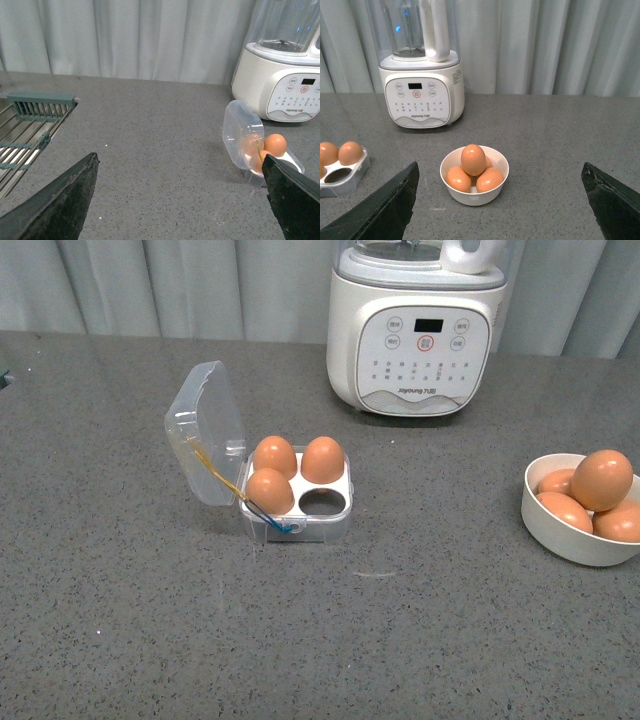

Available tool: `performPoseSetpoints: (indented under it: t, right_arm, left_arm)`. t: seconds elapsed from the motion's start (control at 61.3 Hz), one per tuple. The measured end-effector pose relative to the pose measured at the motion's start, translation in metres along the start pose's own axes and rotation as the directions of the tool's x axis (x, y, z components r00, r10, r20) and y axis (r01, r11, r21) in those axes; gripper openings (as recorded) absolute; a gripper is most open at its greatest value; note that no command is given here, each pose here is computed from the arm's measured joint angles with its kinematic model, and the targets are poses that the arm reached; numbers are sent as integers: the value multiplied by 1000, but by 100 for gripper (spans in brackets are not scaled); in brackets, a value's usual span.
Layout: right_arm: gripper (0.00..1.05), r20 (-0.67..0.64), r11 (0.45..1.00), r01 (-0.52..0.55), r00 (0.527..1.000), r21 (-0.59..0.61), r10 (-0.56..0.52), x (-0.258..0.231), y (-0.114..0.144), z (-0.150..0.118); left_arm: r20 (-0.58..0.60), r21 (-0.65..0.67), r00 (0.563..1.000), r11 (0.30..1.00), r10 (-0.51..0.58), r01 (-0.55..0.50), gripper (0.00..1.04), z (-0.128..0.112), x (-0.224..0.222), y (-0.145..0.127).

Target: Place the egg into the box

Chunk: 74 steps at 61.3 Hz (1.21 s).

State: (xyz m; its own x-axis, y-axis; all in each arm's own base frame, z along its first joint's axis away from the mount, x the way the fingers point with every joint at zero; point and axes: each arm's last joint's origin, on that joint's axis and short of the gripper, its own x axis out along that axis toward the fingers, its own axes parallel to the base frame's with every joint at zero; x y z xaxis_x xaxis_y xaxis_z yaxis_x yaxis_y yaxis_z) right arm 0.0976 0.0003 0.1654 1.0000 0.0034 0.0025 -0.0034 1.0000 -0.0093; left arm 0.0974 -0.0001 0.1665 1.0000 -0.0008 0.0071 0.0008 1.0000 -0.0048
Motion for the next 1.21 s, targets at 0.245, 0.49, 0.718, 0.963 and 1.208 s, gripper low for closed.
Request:
performPoseSetpoints:
  t: [0.245, 0.49, 0.718, 0.963, 1.208]
  right_arm:
    - [95, 0, 1000, 0, 1000, 0, 0, 0, 0, 0]
    - [95, 0, 1000, 0, 1000, 0, 0, 0, 0, 0]
    - [95, 0, 1000, 0, 1000, 0, 0, 0, 0, 0]
    - [95, 0, 1000, 0, 1000, 0, 0, 0, 0, 0]
    - [95, 0, 1000, 0, 1000, 0, 0, 0, 0, 0]
  left_arm:
    - [0, 0, 1000, 1000, 0, 0, 98, 0, 0, 0]
    - [0, 0, 1000, 1000, 0, 0, 98, 0, 0, 0]
    - [0, 0, 1000, 1000, 0, 0, 98, 0, 0, 0]
    - [0, 0, 1000, 1000, 0, 0, 98, 0, 0, 0]
    - [0, 0, 1000, 1000, 0, 0, 98, 0, 0, 0]
